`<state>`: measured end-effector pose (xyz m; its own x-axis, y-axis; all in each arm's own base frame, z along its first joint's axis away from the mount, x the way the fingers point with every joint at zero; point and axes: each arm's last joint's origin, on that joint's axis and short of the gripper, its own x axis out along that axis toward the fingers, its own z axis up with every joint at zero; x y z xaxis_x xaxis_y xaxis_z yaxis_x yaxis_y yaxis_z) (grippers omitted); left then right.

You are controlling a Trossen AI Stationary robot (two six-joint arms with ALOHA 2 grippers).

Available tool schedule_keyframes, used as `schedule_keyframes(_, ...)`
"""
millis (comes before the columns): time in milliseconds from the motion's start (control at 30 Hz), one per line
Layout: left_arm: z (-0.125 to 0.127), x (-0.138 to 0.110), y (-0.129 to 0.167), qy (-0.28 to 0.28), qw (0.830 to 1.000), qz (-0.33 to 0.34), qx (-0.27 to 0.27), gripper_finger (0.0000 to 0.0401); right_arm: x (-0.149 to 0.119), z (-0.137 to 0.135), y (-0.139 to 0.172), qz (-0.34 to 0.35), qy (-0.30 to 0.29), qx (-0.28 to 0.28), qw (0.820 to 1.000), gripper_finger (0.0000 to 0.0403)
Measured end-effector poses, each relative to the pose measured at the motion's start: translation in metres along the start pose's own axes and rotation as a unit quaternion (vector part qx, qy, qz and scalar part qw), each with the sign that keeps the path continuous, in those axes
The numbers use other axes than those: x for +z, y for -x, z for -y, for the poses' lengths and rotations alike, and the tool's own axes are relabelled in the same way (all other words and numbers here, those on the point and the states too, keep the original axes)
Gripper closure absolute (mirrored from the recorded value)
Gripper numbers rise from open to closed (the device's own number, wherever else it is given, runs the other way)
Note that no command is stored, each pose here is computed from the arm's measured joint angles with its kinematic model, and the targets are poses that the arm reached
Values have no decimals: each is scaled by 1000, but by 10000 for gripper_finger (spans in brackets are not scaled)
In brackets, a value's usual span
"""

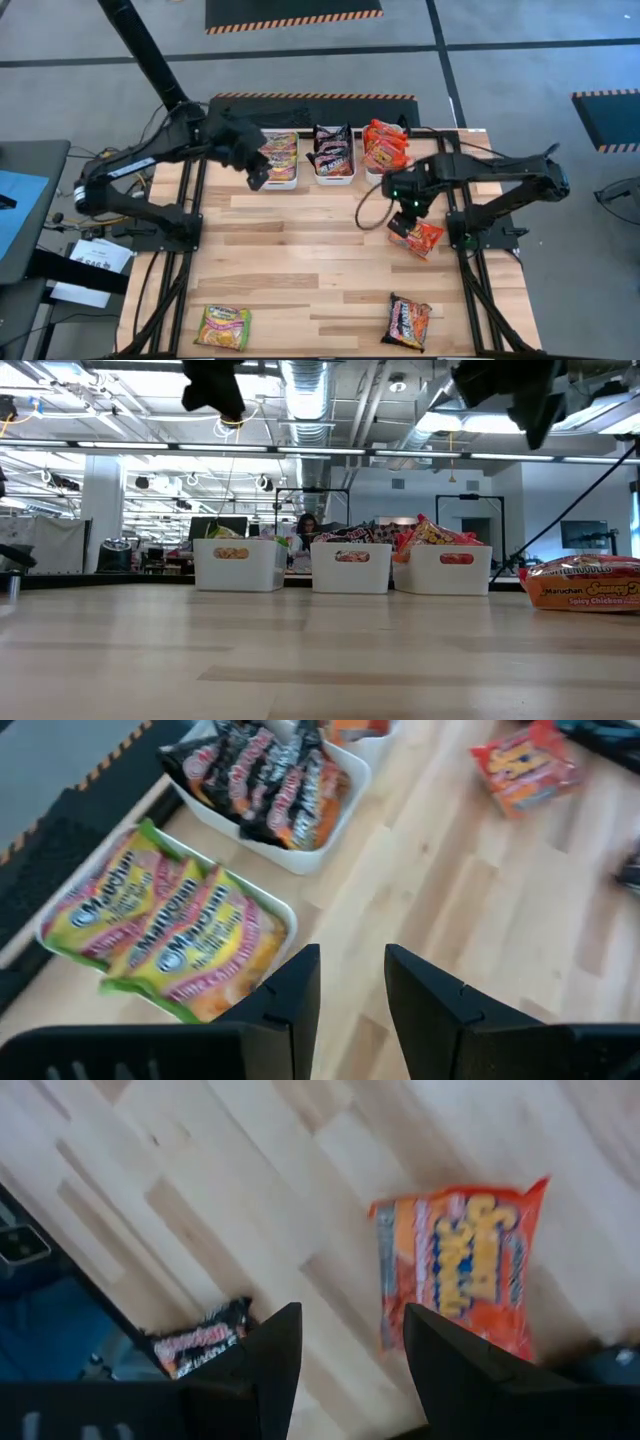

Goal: Sort Maruchan noodles
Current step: Put the orange noodle pack into the right white bin

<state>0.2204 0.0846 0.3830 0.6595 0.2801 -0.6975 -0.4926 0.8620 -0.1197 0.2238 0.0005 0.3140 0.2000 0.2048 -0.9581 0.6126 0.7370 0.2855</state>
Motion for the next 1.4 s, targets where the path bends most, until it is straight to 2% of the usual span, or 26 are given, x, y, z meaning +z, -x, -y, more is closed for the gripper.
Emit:
schedule_keyframes(267, 30, -31, 19, -2, 999, 6, -45, 301, -34, -16, -6, -19, -25, -88, 996, 201)
schedule_keyframes(467, 49, -47, 22, -18, 998, -4, -68, 301, -53, -22, -9, -35, -42, -120, 991, 176)
schedule_keyframes(600, 63, -52, 26, -41, 995, 0, -93, 301, -60, -18, -24, -53, -45, -146, 987, 159)
schedule_keyframes(767, 79, -54, 31, -62, 990, 27, -121, 301, -68, -1, -52, -86, -29, -191, 977, 157)
schedule_keyframes(867, 84, -56, 34, -66, 990, 29, -122, 301, -68, 8, -64, -88, -18, -184, 979, 156)
schedule_keyframes(1033, 88, -59, 35, -68, 990, 30, -121, 301, -64, 26, -76, -65, -27, -133, 989, 156)
schedule_keyframes(1400, 87, -59, 35, -67, 991, 35, -109, 301, -52, 74, -74, -27, -56, -101, 993, 156)
